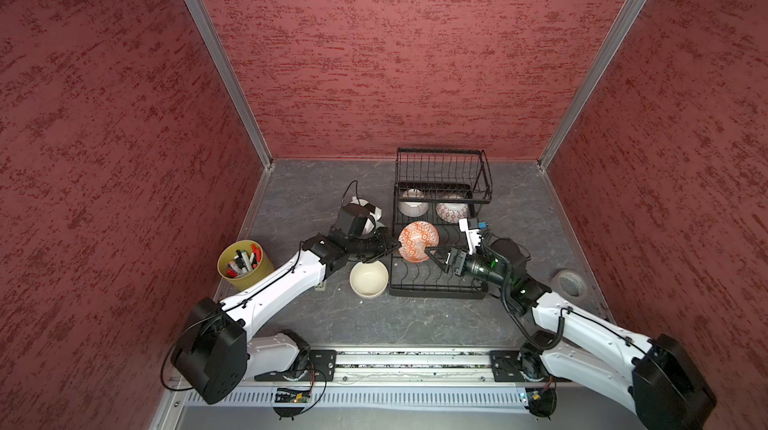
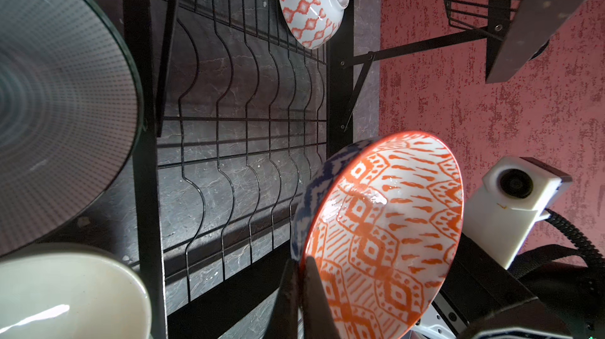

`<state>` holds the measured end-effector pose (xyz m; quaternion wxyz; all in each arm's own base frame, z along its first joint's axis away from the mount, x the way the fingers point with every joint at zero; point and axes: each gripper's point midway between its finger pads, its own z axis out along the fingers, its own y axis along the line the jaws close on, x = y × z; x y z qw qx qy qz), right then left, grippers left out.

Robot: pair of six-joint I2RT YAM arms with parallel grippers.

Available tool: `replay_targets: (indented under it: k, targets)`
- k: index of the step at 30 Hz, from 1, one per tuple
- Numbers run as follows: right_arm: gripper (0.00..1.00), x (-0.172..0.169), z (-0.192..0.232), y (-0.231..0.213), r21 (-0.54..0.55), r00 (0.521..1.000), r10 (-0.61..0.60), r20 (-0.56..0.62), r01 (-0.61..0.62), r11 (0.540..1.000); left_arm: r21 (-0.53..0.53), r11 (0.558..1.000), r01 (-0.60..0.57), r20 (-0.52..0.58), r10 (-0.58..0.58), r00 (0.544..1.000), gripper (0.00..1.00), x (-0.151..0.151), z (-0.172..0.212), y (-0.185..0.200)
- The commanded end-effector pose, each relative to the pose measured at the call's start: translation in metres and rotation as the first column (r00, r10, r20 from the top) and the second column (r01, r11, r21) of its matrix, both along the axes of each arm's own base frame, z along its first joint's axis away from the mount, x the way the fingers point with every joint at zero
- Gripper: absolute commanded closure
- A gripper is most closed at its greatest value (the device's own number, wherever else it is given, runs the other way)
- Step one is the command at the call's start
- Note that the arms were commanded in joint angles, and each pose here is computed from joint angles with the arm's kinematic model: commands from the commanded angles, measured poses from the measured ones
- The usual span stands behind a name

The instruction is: Load the bowls into the dish rack

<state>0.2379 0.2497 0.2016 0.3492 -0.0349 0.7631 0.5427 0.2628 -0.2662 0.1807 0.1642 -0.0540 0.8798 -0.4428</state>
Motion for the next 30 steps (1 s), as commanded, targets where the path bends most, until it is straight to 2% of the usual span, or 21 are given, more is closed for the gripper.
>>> replay_targets:
  k: [1,15,30]
  targets:
    - [0.02,0.002,0.004,-0.005,0.018,0.999,-0.029,0.017,0.029,0.999,-0.085,0.996,0.033,0.043,-0.029,0.999,1.0,0.004,0.019,-0.014]
    - [0.05,0.005,0.014,-0.007,0.041,0.997,-0.054,0.048,0.052,0.998,-0.142,0.988,0.057,0.021,-0.054,0.998,1.0,0.004,0.02,-0.024]
    - [0.14,0.007,0.023,-0.01,0.051,0.994,-0.074,0.081,0.07,0.996,-0.187,0.98,0.067,0.0,-0.068,0.998,1.0,0.001,0.021,-0.029]
